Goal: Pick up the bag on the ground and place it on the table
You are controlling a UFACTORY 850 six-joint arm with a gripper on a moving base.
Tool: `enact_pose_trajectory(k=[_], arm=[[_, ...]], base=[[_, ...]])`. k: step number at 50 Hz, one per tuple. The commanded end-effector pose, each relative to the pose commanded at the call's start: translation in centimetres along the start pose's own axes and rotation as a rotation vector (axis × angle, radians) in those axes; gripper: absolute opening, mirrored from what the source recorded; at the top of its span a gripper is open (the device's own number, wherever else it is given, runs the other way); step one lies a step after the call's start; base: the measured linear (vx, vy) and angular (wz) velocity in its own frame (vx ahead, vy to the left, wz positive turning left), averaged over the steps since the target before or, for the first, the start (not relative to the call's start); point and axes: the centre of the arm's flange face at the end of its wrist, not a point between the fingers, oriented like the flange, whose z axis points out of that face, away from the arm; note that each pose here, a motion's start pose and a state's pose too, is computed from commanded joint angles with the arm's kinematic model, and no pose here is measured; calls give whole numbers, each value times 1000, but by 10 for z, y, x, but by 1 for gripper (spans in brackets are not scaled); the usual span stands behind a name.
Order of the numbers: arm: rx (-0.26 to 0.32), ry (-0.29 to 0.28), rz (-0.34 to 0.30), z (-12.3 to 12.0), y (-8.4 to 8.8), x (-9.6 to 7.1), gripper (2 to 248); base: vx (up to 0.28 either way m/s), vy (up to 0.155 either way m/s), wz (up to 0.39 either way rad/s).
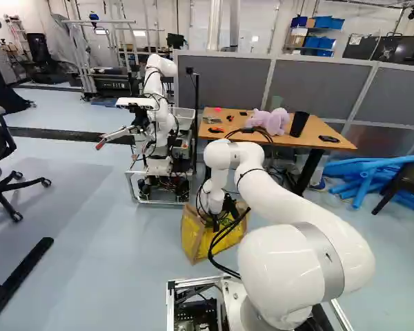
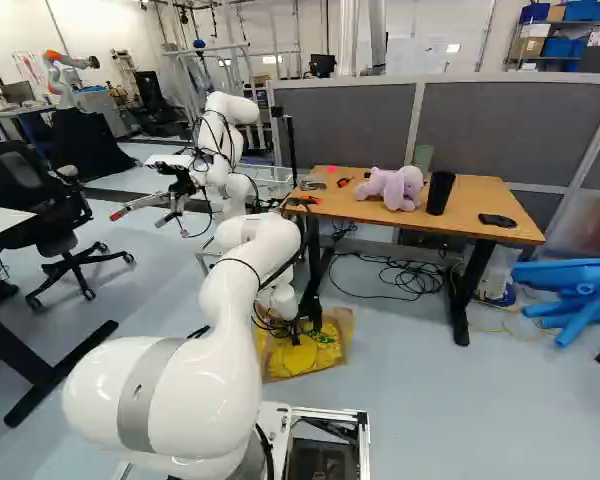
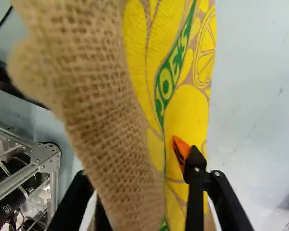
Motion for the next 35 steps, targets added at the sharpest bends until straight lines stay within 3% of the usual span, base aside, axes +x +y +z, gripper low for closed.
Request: enact_pose_trajectory(k=[4, 5, 10, 11, 15, 16, 35], arm=[[0, 0, 0, 0, 0, 0, 140], [0, 0, 0, 0, 0, 0, 103], [0, 0, 0, 0, 0, 0, 103], [0, 0, 0, 0, 0, 0, 66], [0, 0, 0, 0, 0, 0, 66], [0, 0, 0, 0, 0, 0, 31], [-2, 0, 0, -24, -5, 1, 22]], base=[[0, 0, 0], [0, 0, 0], [0, 0, 0], [0, 0, 0], [0, 0, 0], [0, 0, 0], [0, 0, 0]])
